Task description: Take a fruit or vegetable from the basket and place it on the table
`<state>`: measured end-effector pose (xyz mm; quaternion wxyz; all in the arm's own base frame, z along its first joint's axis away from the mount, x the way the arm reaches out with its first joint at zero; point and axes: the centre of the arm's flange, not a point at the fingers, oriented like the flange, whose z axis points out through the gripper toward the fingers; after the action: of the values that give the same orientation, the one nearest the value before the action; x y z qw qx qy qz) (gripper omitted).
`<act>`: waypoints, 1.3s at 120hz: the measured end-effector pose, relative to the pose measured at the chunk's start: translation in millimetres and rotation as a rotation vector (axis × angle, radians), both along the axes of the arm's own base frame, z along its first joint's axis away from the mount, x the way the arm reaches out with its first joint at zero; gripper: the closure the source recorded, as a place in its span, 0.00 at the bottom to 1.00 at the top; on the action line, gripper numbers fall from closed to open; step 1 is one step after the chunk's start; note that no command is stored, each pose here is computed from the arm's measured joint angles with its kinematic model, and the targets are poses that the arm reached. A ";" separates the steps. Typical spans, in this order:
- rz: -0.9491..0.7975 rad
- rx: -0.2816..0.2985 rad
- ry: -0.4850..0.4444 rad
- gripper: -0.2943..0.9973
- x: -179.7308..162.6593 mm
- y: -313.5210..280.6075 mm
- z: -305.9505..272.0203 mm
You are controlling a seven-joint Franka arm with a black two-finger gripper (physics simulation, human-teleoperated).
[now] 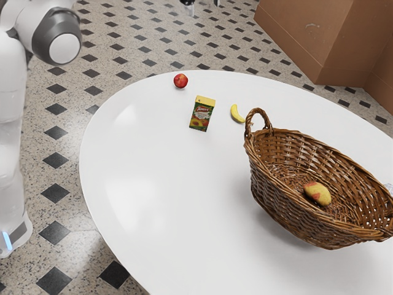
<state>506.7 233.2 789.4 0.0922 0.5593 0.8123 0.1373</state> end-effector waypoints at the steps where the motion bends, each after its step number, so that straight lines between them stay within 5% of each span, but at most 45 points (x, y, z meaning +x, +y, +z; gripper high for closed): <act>1: 0.002 0.000 -0.009 0.23 0.3 -1.6 2.1; 22: 0.019 0.009 -0.227 0.23 54.2 -72.7 29.1; 44: -0.014 -0.044 -0.334 0.23 154.1 -196.0 -30.7; 58: 0.001 -0.037 -0.408 0.23 159.1 -255.1 -23.8; 79: 0.014 -0.041 -0.402 0.23 144.0 -348.0 -22.0; 103: 0.114 -0.334 -0.262 0.23 211.1 -320.8 -123.7; 115: 0.153 -0.433 -0.210 0.23 236.0 -320.7 -172.6; 156: 0.147 -0.574 -0.140 0.23 258.0 -394.4 -248.9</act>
<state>764.7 -161.2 540.5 0.2921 0.4395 0.8477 -0.0534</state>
